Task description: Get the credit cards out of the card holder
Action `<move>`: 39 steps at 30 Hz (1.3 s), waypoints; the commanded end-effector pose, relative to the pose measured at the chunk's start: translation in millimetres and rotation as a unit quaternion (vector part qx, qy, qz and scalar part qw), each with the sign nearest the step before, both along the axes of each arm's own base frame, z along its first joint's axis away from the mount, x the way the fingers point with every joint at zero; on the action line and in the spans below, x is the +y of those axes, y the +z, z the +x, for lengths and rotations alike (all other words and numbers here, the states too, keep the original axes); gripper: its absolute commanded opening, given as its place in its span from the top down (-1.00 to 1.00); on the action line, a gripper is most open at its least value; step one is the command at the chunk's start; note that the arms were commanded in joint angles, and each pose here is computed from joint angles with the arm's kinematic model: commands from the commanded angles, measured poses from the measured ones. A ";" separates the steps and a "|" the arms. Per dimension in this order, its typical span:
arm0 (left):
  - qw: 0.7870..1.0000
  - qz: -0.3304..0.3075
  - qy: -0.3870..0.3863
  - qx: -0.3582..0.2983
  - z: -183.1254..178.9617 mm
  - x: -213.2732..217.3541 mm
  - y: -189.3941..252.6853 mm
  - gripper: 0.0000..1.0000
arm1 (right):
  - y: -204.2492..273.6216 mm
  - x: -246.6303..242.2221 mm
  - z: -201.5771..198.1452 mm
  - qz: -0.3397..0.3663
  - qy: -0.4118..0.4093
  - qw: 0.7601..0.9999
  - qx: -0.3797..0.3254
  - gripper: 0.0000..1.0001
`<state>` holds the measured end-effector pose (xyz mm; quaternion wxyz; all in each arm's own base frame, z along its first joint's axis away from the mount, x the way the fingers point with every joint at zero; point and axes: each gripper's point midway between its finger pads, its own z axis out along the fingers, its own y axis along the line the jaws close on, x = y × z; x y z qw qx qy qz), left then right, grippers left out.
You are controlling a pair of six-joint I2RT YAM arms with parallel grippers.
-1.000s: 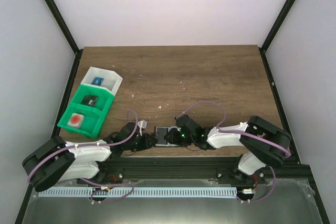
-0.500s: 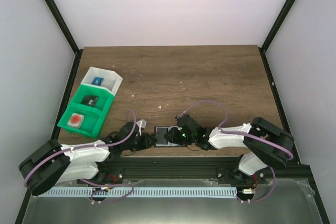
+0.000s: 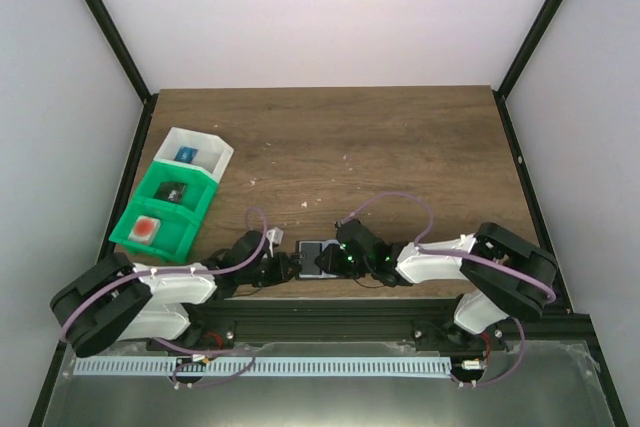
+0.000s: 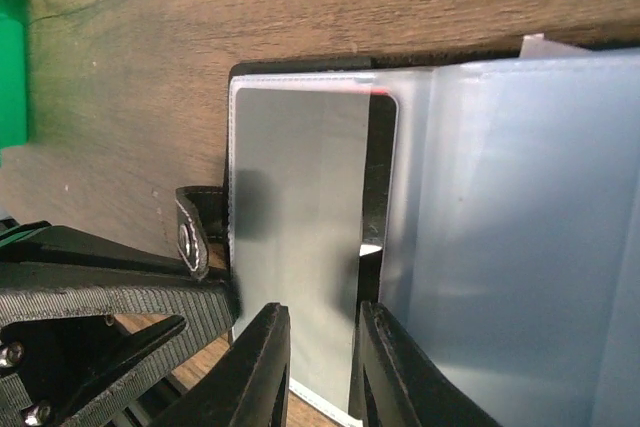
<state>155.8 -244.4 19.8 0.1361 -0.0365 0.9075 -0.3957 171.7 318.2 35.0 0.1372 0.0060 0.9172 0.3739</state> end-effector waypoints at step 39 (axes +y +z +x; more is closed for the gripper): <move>1.000 0.014 -0.020 0.014 -6.6 -1.1 -21.4 1.00 | 10.3 -0.2 -5.9 0.069 0.002 0.997 -0.016 0.83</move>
